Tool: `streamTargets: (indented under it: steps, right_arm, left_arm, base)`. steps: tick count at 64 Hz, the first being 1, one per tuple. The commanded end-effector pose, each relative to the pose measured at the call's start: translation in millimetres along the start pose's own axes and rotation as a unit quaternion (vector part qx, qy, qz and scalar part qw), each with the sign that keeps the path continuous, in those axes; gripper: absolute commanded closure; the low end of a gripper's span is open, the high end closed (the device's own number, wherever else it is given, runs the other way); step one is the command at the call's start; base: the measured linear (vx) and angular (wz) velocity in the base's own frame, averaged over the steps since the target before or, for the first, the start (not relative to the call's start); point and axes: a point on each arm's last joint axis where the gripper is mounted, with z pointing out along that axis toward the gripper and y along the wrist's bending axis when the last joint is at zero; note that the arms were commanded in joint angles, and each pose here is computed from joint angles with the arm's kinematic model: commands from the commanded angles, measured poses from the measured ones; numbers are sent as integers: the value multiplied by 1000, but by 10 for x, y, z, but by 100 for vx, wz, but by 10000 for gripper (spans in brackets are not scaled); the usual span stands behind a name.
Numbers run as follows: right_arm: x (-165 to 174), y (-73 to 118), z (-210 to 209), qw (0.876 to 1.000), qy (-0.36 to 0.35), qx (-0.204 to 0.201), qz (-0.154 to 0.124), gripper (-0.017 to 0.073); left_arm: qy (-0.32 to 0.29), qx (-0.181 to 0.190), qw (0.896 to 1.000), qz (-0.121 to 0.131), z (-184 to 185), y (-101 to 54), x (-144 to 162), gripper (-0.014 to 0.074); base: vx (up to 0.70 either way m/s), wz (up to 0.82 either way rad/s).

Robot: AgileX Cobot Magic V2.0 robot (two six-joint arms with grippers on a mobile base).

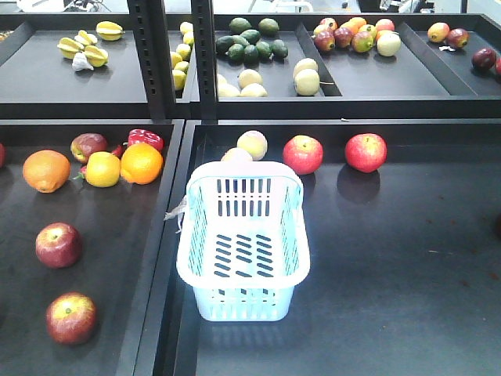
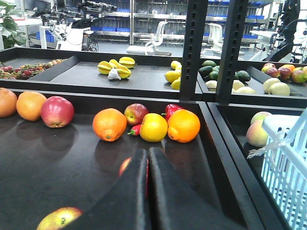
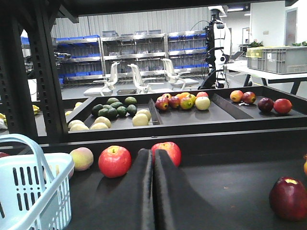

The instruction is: Pick three apples into basket with both arms

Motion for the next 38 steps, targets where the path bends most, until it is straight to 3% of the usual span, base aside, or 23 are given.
streamTargets:
  steps: [1,38]
  right_arm:
    - [-32,7,-9,999,-39,-4,-8,564]
    - [-32,7,-9,999,-39,-4,-8,564]
  left_arm:
    - [-36,0,999,-6,-1,6,-5,600]
    - [-36,0,999,-6,-1,6,-5,600]
  base:
    - [0,0]
    - [0,0]
